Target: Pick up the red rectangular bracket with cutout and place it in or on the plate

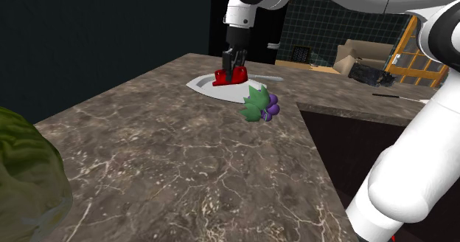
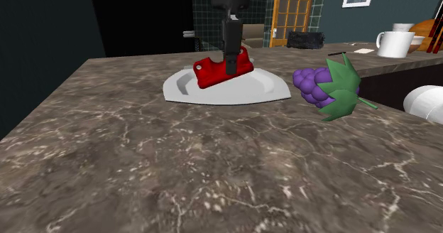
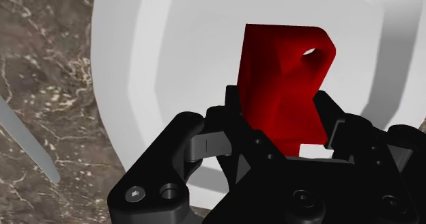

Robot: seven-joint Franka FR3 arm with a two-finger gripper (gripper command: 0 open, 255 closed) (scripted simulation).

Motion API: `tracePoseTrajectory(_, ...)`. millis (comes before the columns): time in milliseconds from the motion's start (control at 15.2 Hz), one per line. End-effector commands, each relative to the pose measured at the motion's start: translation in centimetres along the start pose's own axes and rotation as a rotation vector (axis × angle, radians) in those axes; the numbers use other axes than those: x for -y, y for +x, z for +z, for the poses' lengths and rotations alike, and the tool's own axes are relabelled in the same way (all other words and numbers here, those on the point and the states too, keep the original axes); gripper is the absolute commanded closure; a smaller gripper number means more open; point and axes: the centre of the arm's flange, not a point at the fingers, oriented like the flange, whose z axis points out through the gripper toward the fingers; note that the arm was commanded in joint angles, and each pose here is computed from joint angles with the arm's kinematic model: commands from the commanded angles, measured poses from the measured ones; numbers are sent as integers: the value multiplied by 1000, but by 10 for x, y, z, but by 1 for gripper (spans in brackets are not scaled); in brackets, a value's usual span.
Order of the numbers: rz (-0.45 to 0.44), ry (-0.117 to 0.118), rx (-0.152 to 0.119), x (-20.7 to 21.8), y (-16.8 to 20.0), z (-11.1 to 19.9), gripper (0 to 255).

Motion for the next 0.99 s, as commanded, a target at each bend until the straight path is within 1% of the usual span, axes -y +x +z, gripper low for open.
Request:
tracePoseTrajectory(0, 0, 0, 0, 0, 2, 12, 255)
tracePoseTrajectory(132, 0, 0, 0, -1, 2, 21, 255)
tracePoseTrajectory(594, 0, 0, 0, -1, 2, 21, 255)
tracePoseTrajectory(660, 0, 0, 0, -1, 2, 21, 0)
tracePoseTrajectory(924, 0, 0, 0, -1, 2, 21, 0)
